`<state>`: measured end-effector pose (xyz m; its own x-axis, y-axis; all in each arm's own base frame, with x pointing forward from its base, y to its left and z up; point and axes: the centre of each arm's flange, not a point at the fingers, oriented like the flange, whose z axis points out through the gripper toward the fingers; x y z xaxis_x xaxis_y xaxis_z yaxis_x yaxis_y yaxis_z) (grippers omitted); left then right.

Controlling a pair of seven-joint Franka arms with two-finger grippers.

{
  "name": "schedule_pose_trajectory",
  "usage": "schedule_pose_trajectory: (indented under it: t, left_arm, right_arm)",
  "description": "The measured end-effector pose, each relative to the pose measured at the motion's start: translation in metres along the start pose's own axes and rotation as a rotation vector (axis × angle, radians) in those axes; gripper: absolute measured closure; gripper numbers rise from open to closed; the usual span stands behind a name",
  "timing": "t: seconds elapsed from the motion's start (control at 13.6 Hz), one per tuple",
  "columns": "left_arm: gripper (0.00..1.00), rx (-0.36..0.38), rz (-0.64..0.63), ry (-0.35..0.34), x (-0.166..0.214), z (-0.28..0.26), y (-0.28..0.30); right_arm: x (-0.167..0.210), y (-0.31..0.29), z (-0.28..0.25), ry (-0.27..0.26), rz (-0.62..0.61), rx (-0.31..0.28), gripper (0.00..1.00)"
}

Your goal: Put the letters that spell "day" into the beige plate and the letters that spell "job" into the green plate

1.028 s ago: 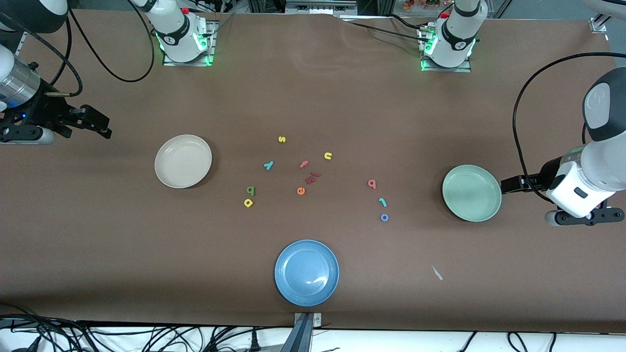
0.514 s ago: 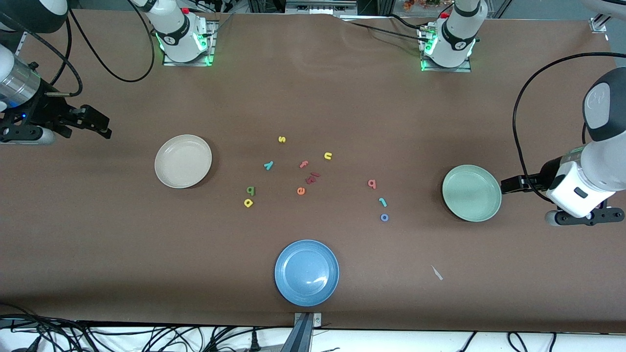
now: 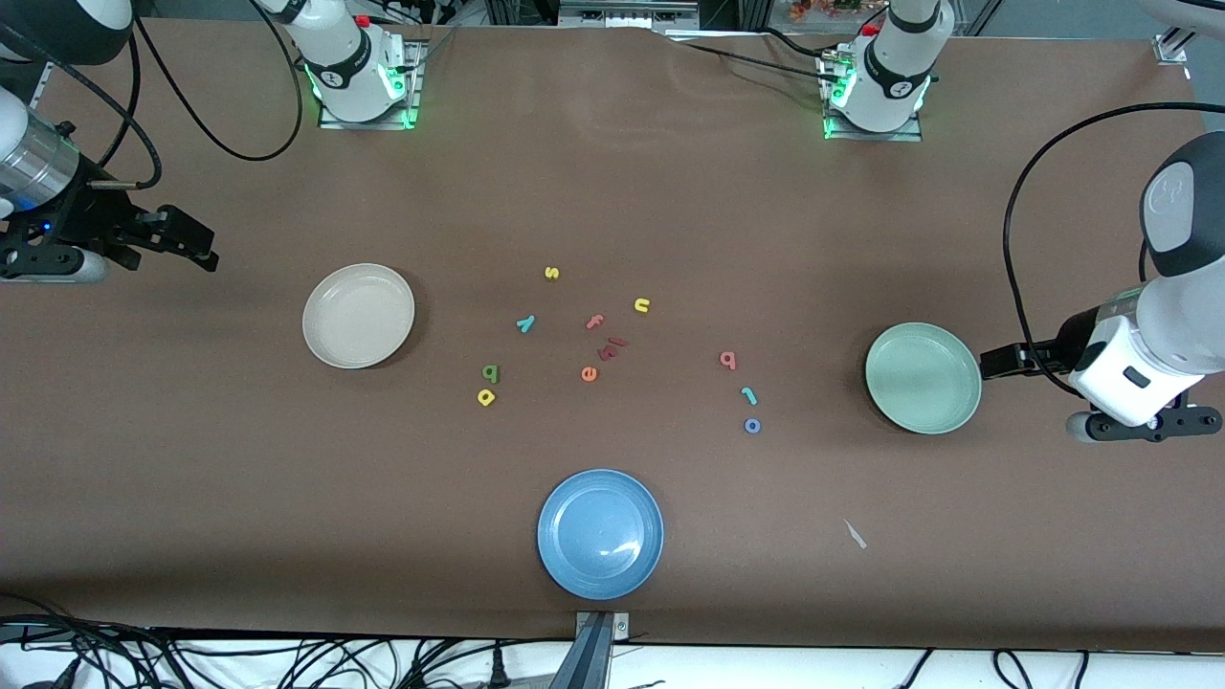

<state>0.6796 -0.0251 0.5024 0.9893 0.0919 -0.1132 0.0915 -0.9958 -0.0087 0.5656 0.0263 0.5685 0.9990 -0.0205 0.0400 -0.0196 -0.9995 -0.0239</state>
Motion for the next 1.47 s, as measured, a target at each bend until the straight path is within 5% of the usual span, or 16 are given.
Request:
schedule_pose_trajectory:
  t: [1.47]
  left_arm:
    - [0.0,0.0,0.006,0.0,-0.0005,0.0,0.0038]
  right_arm:
    - [0.0,0.0,0.0,0.0,0.0,0.0,0.0]
